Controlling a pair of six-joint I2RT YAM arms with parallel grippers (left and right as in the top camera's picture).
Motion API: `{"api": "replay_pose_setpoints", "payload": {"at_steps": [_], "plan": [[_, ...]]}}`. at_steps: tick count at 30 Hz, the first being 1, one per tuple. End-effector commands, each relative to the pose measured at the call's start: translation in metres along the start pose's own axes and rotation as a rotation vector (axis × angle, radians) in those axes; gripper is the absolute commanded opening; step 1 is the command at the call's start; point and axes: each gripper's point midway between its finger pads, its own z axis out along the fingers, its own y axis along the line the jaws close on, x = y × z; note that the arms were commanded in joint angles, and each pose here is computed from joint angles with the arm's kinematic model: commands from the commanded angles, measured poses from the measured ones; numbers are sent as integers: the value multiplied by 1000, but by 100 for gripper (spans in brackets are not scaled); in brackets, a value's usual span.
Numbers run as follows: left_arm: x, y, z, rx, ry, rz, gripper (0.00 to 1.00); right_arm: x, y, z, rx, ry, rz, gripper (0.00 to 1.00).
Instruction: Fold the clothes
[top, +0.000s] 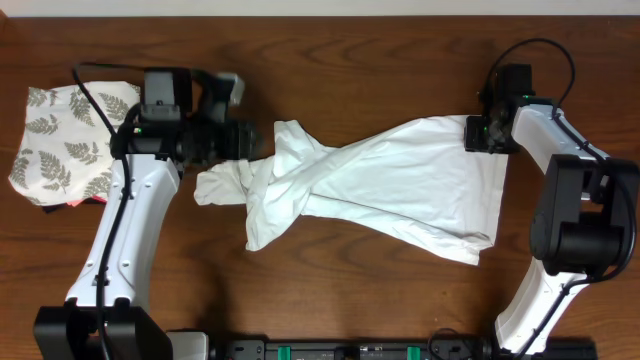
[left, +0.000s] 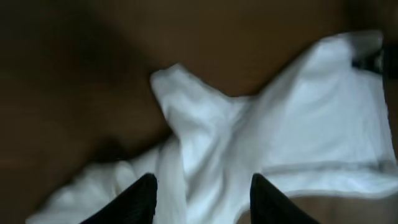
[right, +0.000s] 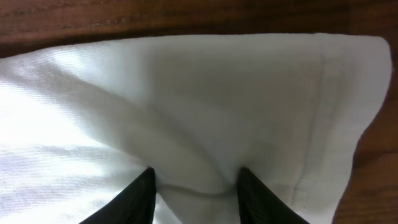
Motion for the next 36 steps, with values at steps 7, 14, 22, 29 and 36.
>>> {"api": "replay_pose_setpoints", "payload": {"at_steps": [7, 14, 22, 29, 36], "plan": [[33, 8, 59, -63, 172, -73, 49, 54, -14, 32, 31, 179, 41, 42], [82, 4, 77, -57, 373, -120, 48, 56, -14, 32, 31, 190, 41, 42], [89, 32, 71, -223, 401, -96, 47, 56, -14, 32, 31, 190, 41, 42], [102, 36, 71, -241, 434, -102, 46, 56, -14, 32, 31, 190, 41, 41], [113, 38, 74, -242, 463, -111, 40, 56, -14, 32, 31, 189, 41, 42]]}}
